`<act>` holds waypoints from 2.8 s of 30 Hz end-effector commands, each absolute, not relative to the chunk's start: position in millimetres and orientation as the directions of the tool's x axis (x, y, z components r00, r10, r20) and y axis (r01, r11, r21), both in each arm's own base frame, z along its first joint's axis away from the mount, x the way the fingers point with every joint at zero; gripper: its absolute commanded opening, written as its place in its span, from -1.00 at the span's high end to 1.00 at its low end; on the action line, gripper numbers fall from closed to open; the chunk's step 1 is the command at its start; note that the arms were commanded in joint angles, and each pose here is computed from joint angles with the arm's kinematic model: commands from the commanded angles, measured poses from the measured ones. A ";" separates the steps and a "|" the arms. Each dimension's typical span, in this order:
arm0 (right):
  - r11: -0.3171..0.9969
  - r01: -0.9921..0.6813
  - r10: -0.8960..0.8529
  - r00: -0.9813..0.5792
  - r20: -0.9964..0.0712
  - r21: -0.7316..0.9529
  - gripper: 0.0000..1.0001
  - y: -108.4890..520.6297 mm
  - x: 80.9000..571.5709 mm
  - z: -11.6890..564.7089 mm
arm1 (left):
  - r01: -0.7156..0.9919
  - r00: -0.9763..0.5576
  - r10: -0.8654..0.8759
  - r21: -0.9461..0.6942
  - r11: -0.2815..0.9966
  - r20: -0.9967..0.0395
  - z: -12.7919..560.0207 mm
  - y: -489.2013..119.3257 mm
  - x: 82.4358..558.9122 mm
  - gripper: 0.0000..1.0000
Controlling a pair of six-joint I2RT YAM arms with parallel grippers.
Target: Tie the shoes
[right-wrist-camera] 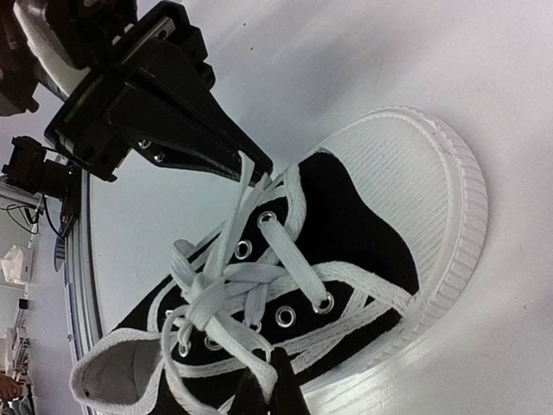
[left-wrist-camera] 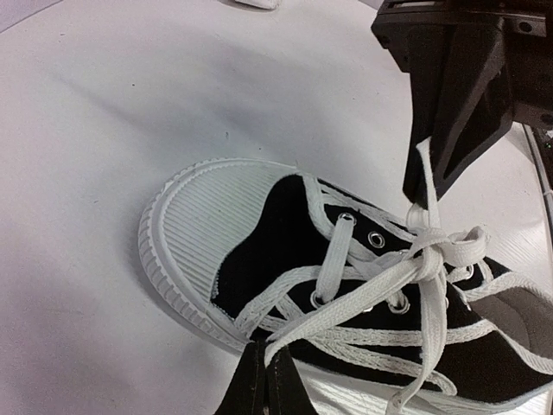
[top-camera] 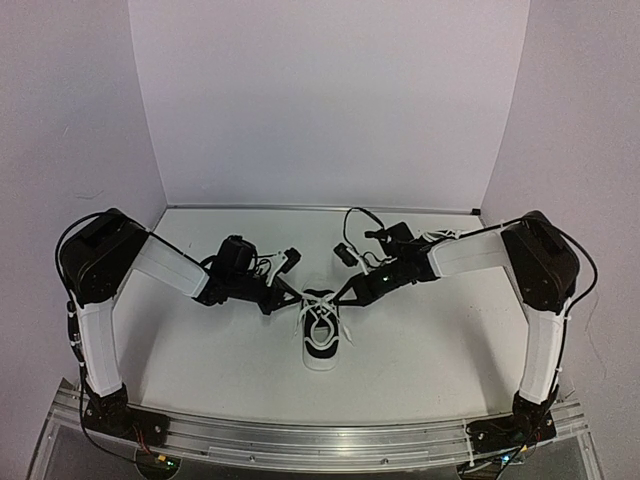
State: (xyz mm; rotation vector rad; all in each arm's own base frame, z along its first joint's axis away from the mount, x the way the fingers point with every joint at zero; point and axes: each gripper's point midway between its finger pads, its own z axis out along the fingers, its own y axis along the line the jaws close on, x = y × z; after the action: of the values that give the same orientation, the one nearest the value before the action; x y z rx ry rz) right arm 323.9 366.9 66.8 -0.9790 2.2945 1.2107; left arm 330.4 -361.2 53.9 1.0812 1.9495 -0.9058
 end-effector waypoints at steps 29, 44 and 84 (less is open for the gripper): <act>0.686 -0.535 -0.317 -0.830 -0.459 0.493 1.00 285.3 328.8 20.1 | 0.745 -0.468 0.366 -0.136 0.653 -0.804 47.3 -305.3 350.8 1.00; 0.714 -0.502 -0.295 -0.848 -0.441 0.487 1.00 272.2 332.8 11.8 | 0.731 -0.502 0.361 -0.162 0.663 -0.786 39.9 -299.7 353.9 1.00; 0.587 -0.634 -0.037 -0.642 -0.766 0.503 -0.96 274.0 320.0 244.3 | 0.351 -0.607 -0.026 -0.297 0.888 -0.795 213.3 -244.3 355.1 -0.99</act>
State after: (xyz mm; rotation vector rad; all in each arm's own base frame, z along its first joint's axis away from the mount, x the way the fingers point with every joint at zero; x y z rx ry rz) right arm 329.6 261.6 327.0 -0.5595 1.8398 0.9004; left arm 366.4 -266.2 236.9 0.3889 2.0540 -0.5704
